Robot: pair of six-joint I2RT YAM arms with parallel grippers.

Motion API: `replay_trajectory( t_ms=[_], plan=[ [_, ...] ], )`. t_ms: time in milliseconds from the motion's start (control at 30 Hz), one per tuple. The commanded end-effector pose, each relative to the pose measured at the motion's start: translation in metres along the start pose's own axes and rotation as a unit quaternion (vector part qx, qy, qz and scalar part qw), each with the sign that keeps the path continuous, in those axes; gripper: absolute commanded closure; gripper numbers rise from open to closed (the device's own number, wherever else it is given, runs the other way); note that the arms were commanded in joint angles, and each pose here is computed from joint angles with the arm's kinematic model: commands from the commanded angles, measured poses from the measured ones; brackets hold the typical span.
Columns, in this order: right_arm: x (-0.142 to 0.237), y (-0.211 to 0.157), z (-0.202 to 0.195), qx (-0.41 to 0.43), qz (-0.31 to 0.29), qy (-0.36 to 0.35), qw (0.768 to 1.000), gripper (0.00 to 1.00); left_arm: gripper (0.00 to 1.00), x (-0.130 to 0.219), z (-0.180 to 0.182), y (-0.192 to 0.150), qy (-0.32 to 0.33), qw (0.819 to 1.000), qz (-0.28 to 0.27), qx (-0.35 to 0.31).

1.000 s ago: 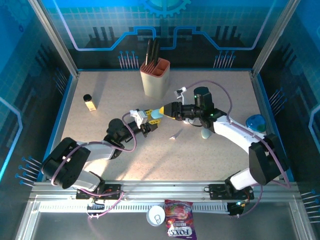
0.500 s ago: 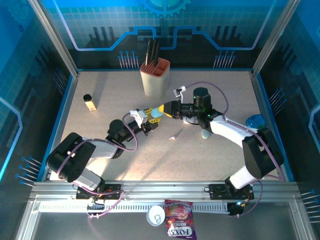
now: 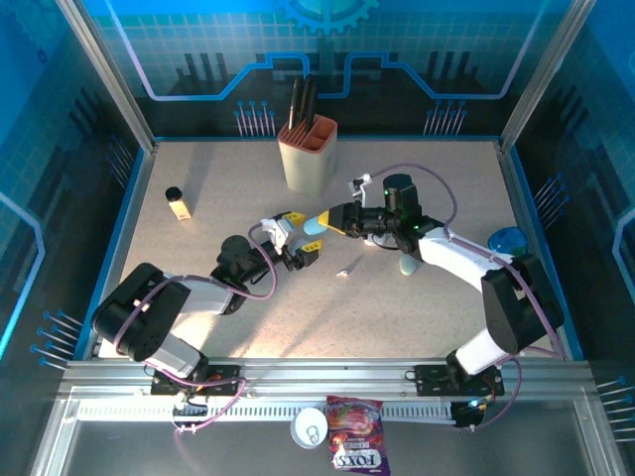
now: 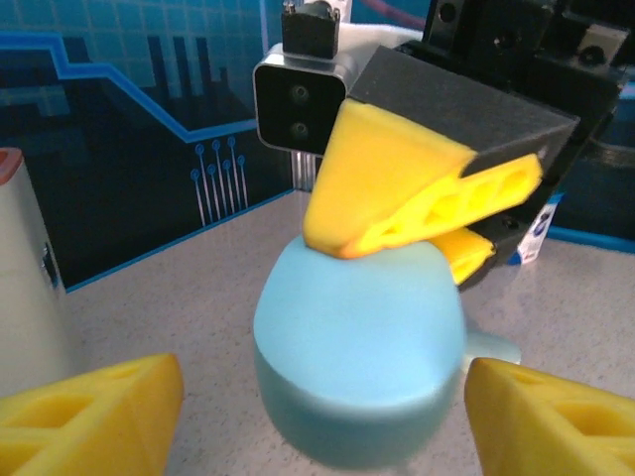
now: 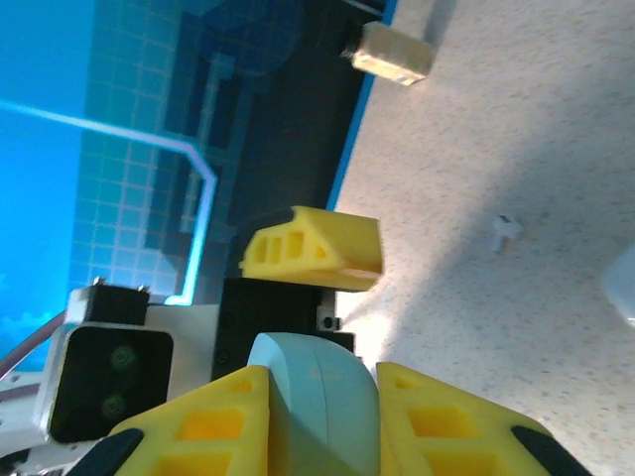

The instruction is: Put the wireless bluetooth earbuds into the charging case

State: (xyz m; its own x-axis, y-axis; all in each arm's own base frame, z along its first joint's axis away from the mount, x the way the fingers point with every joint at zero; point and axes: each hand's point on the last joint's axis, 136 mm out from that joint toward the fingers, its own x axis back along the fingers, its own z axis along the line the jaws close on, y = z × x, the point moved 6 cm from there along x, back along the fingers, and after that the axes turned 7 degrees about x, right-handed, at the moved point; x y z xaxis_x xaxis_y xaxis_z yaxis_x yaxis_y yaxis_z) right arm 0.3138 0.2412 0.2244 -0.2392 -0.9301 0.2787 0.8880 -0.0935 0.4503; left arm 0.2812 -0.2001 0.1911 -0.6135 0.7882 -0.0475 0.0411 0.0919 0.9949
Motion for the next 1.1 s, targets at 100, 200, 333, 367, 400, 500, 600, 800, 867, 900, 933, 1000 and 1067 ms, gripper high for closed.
replay_trajectory(
  t_ms=[100, 200, 333, 367, 400, 500, 600, 800, 867, 900, 933, 1000, 1067],
  plan=[
    [0.004, 0.008, -0.073, 0.016, -0.017, -0.196, 0.98, 0.81, 0.14, 0.012, 0.002, -0.005, 0.027, 0.999, 0.034, 0.019],
    [0.001, 0.011, -0.096, 0.025, -0.012, -0.25, 0.968, 0.81, 0.07, 0.016, 0.005, -0.007, 0.048, 0.997, 0.052, 0.032],
    [-0.008, 0.01, -0.123, 0.018, 0.007, -0.274, 0.962, 0.81, 0.02, 0.018, 0.013, -0.013, 0.093, 0.989, 0.097, 0.056],
    [-0.01, 0.01, -0.128, 0.015, 0.01, -0.276, 0.961, 0.81, 0.01, 0.019, 0.017, -0.015, 0.11, 0.986, 0.113, 0.06],
    [-0.011, 0.009, -0.133, 0.013, 0.012, -0.28, 0.96, 0.8, 0.01, 0.02, 0.02, -0.017, 0.124, 0.982, 0.126, 0.065],
    [-0.013, 0.006, -0.144, 0.015, 0.016, -0.296, 0.955, 0.8, 0.01, 0.02, 0.029, -0.021, 0.167, 0.968, 0.166, 0.083],
    [-0.014, 0.003, -0.152, 0.014, 0.024, -0.305, 0.952, 0.76, 0.01, 0.019, 0.037, -0.026, 0.2, 0.952, 0.207, 0.104],
    [-0.005, 0.005, -0.146, 0.04, 0.02, -0.324, 0.945, 0.55, 0.01, 0.012, 0.046, -0.039, 0.227, 0.921, 0.29, 0.127],
    [0.001, 0.008, -0.139, 0.056, 0.014, -0.333, 0.941, 0.48, 0.02, 0.008, 0.049, -0.044, 0.236, 0.907, 0.32, 0.138],
    [0.005, 0.009, -0.135, 0.064, 0.013, -0.338, 0.939, 0.45, 0.03, 0.005, 0.05, -0.046, 0.235, 0.901, 0.336, 0.142],
    [0.01, 0.011, -0.129, 0.075, 0.009, -0.343, 0.936, 0.42, 0.04, 0.003, 0.05, -0.047, 0.235, 0.894, 0.352, 0.148],
    [0.018, 0.013, -0.119, 0.094, 0.001, -0.35, 0.932, 0.39, 0.06, -0.001, 0.054, -0.054, 0.243, 0.874, 0.389, 0.158],
    [0.028, 0.015, -0.106, 0.114, -0.008, -0.35, 0.93, 0.37, 0.11, -0.004, 0.056, -0.061, 0.248, 0.852, 0.43, 0.164]
  ],
)
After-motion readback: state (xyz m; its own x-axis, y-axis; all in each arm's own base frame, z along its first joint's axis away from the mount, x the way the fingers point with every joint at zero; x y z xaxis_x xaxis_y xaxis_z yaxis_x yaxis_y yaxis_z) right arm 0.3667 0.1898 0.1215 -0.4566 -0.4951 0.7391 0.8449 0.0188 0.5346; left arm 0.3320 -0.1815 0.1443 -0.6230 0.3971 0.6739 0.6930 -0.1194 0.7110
